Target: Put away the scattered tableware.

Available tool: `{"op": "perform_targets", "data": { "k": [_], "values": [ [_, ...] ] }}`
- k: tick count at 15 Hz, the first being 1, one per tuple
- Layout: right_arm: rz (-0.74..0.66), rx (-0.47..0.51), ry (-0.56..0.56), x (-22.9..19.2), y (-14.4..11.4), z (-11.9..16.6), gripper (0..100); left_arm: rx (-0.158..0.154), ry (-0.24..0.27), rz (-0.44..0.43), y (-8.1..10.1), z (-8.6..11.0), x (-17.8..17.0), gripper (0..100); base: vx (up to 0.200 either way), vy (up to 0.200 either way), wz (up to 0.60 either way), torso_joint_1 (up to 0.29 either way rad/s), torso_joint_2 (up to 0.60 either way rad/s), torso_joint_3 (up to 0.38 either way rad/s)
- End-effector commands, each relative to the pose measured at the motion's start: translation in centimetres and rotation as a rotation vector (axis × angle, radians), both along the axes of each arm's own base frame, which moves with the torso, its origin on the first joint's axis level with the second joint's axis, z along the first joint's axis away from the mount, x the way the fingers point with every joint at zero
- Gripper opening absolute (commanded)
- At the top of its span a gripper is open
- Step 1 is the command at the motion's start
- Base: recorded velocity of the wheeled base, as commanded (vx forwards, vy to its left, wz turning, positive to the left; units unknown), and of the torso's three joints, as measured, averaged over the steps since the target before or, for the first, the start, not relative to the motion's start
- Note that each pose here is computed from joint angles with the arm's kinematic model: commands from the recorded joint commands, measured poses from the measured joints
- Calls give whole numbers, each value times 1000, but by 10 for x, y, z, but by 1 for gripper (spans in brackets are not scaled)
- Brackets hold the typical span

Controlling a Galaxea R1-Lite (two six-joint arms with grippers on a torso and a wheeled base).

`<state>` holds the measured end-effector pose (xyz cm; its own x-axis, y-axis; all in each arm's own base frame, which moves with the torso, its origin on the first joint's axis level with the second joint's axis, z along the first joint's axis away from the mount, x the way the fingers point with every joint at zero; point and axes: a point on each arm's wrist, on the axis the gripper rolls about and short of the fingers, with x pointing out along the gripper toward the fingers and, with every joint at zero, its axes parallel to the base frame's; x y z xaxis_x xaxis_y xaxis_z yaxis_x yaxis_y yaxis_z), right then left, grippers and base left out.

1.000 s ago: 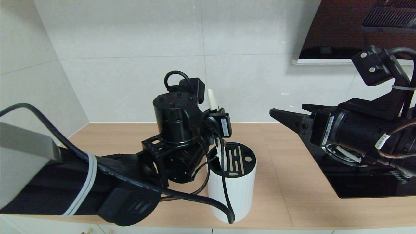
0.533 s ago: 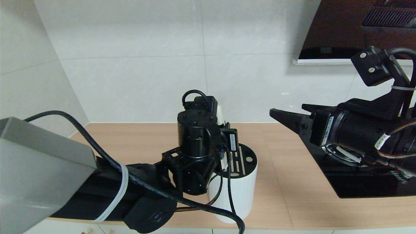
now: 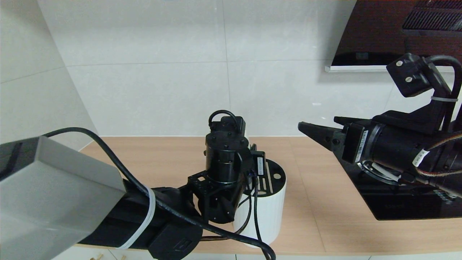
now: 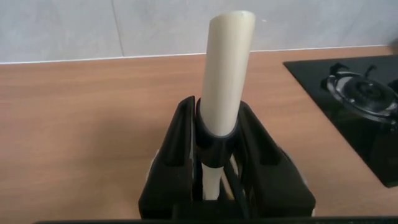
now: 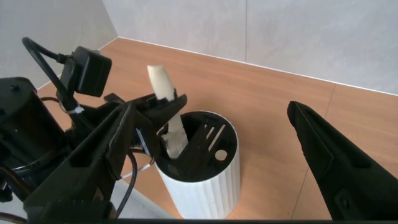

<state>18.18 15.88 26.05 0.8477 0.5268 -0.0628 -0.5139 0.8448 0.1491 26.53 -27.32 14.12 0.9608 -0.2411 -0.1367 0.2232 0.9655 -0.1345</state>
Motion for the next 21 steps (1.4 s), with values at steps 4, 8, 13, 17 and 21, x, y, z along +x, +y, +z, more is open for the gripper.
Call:
{"op": "perform_targets", "data": {
  "k": [4, 8, 13, 17, 21],
  "values": [
    [2, -1, 0, 0, 1, 0, 100, -10, -18, 4, -3, 0, -1, 100, 0, 0, 0, 0, 0, 0],
    [2, -3, 3, 0, 1, -1, 100, -28, -35, 6, -2, 6, -2, 100, 0, 0, 0, 0, 0, 0],
    [0, -1, 0, -1, 0, 0, 100, -154, -160, 61, 52, 68, -26, 100, 0, 0, 0, 0, 0, 0],
    [-27, 3, -4, -5, -13, 0, 100, -256, -301, -59, 118, 122, -75, 100, 0, 0, 0, 0, 0, 0],
    [-146, -31, -6, -34, -64, -23, 100, -278, -413, 14, 193, 130, -130, 100, 0, 0, 0, 0, 0, 0]
  ]
}}
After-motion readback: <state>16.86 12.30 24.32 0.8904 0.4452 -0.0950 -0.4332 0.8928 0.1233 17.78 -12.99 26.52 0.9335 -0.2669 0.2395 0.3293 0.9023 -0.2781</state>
